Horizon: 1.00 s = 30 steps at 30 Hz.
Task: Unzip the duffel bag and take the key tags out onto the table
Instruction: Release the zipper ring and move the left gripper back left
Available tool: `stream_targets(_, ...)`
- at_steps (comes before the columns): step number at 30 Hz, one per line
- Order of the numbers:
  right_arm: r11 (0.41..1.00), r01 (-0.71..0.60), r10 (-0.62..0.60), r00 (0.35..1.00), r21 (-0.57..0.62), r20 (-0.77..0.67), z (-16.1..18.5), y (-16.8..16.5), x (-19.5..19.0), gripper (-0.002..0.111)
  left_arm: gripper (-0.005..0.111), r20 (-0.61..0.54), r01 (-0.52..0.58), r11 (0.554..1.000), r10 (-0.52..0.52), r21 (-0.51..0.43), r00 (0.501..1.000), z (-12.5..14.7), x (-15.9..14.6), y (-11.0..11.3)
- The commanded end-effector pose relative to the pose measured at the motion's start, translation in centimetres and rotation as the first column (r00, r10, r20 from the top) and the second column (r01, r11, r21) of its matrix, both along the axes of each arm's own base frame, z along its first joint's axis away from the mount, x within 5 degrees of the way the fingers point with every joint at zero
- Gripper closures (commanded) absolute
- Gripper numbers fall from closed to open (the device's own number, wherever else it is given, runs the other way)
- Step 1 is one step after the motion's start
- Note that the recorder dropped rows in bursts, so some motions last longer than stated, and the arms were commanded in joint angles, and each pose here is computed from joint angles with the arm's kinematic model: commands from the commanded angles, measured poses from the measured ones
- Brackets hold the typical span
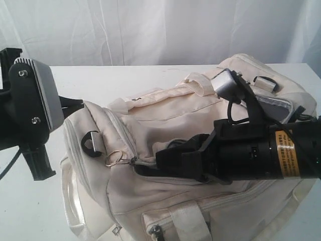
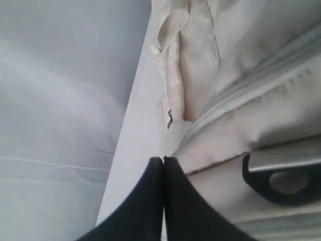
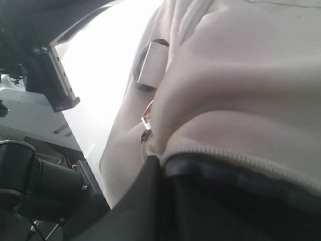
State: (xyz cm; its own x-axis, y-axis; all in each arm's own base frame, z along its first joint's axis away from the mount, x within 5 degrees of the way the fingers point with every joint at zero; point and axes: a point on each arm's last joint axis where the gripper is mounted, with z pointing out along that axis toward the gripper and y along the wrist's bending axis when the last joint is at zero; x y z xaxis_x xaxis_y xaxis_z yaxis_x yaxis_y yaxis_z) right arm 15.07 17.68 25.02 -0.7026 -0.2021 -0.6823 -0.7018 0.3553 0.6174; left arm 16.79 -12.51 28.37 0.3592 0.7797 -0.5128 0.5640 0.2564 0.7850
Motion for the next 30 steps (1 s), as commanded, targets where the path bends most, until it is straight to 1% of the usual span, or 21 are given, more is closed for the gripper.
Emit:
stream_targets(1, 1.0, 0.0, 0.0, 1.0, 0.0, 0.012, 0.2, -0.1, 0.0, 0.108, 0.103, 0.005, 0.053, 0.998, -0.053, -0.032, 0.999, 0.6, -0.3, -0.4)
stream_targets(3, 1.0, 0.001, -0.001, 1.0, 0.001, 0.011, 0.2, -0.1, 0.0, 0.108, 0.103, -0.008, 0.043, 0.998, -0.043, -0.049, 0.999, 0.6, -0.3, -0.4)
stream_targets(7, 1.0, 0.007, -0.007, 1.0, 0.012, 0.003, 0.3, -0.1, 0.0, 0.108, 0.103, -0.053, -0.016, 0.995, 0.011, -0.101, 0.999, 0.6, -0.1, -0.2)
stream_targets(15, 1.0, 0.003, -0.003, 1.0, 0.019, -0.001, 0.3, -0.1, 0.0, 0.108, 0.103, -0.058, -0.015, 0.994, 0.009, -0.107, 0.998, 0.6, -0.1, -0.2)
stream_targets(18, 1.0, 0.005, -0.005, 1.0, 0.028, -0.007, 0.4, 0.0, 0.0, 0.108, 0.103, -0.088, -0.033, 0.989, 0.02, -0.142, 0.996, 0.6, -0.1, -0.2)
stream_targets(21, 0.998, 0.027, -0.026, 1.0, 0.061, -0.017, 0.6, 0.0, 0.1, 0.106, 0.103, -0.125, -0.02, 0.982, -0.003, -0.187, 0.992, 0.6, -0.4, -0.5)
stream_targets(23, 0.996, 0.033, -0.033, 0.999, 0.082, 0.0, 0.8, 0.1, 0.2, 0.1, 0.103, -0.148, 0.03, 0.976, -0.064, -0.217, 0.987, 0.7, -0.8, -1.0)
stream_targets(26, 0.993, 0.038, -0.043, 0.998, 0.115, 0.041, 1.3, 0.2, 0.5, 0.084, 0.103, -0.179, 0.119, 0.961, -0.167, -0.25, 0.97, 0.7, -1.5, -1.6)
stream_targets(28, 0.992, 0.028, -0.037, 0.996, 0.121, 0.076, 1.7, 0.3, 0.6, 0.069, 0.102, -0.201, 0.151, 0.954, -0.206, -0.259, 0.958, 0.6, -1.8, -1.9)
stream_targets(30, 0.992, 0.016, -0.027, 0.995, 0.124, 0.092, 2.1, 0.4, 0.7, 0.054, 0.096, -0.219, 0.156, 0.953, -0.216, -0.26, 0.952, 0.5, -2.0, -1.9)
